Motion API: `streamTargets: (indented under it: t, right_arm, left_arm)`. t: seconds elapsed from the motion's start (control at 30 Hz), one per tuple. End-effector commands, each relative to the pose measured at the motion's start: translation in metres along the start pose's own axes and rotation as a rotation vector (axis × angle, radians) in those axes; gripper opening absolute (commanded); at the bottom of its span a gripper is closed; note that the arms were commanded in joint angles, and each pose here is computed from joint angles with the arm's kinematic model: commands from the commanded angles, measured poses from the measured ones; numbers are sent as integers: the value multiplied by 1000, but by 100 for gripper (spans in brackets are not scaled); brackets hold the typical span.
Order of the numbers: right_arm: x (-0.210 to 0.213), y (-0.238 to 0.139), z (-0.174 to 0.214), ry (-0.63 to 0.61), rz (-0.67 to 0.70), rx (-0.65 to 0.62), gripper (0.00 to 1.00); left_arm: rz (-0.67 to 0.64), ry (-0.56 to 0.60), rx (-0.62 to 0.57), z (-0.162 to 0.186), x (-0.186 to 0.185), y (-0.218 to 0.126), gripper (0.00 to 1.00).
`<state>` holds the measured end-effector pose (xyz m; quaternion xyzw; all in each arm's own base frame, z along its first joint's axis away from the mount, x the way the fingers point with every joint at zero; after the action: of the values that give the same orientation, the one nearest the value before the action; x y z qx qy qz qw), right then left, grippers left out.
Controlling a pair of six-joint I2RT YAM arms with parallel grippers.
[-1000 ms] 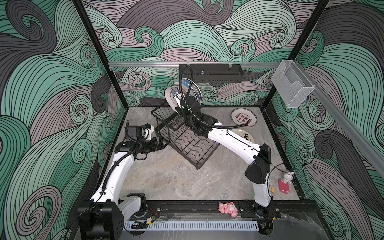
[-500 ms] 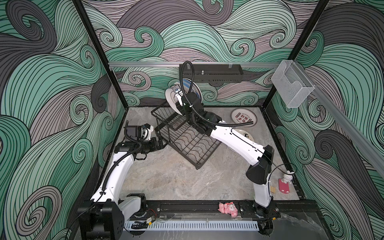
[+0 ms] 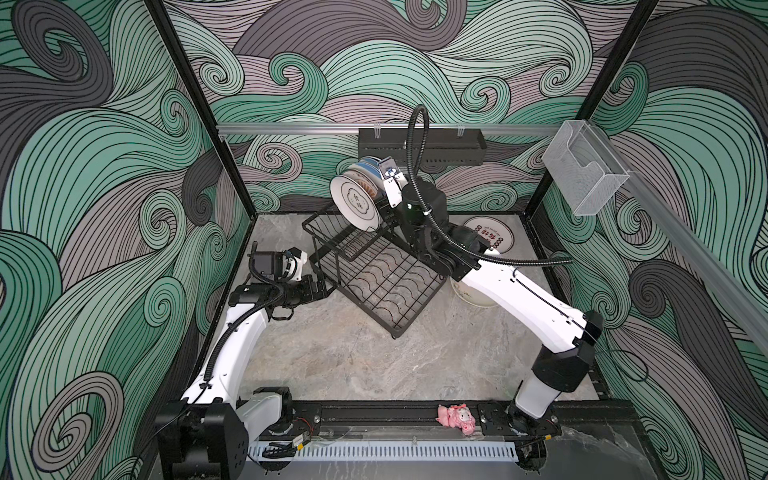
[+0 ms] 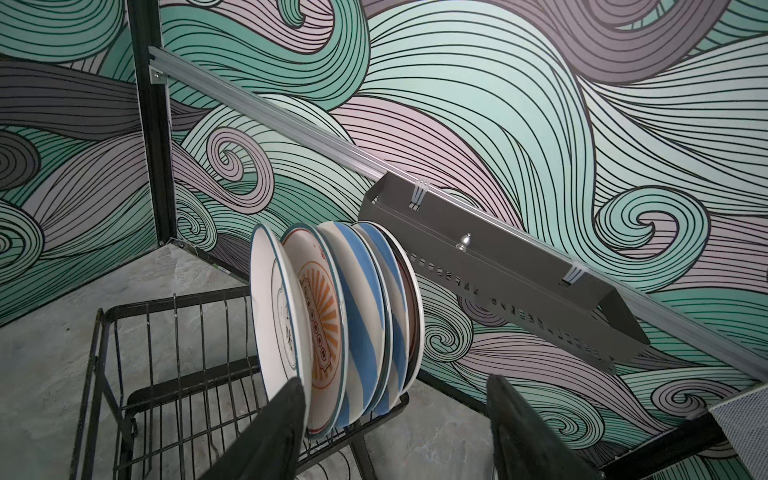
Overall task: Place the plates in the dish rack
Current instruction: 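Open the right gripper and move it to the cream flower-painted plate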
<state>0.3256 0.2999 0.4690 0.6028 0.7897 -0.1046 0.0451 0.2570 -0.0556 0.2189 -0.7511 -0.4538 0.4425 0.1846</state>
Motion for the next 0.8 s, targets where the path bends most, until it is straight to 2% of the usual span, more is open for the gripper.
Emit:
streamTargets:
  t: [0.0,0.1,0.2,0.3,0.43,0.6,0.77]
  right_arm:
    - [-27,-12,3,90,9,5,70]
    - [-52,-22,23,135,36,61,71]
    - [-75,-34,58,166,63,163,73]
    - [-104,-49,104,211,121,270,76]
    - [-139,-71,174,334,187,419,80]
    - [-159,-84,240,490,220,569,83]
    - [-165,-78,282,635,194,645,87]
  left_arm:
    - [9,0,-14,-2,0,-2,99]
    - [10,4,-17,-1,-1,-3,99]
    - [17,12,-27,-2,-2,-5,99]
    - [34,21,-38,-2,-5,-6,99]
    - [46,25,-44,-2,-7,-7,99]
    - [50,28,-46,-2,-7,-7,99]
    - [61,30,-52,-2,-9,-7,99]
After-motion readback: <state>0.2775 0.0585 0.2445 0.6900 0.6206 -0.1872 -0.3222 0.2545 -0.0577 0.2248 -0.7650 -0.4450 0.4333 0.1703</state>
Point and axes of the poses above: each gripper's point midway between its finger pads, its own y axis out along the fingers, its own x axis along the line the jaws close on, z = x × y, the point moved 6 cm from there along -y, back along the fingers, and after that the axes turned 8 degrees about y, right-handed, at the moved point
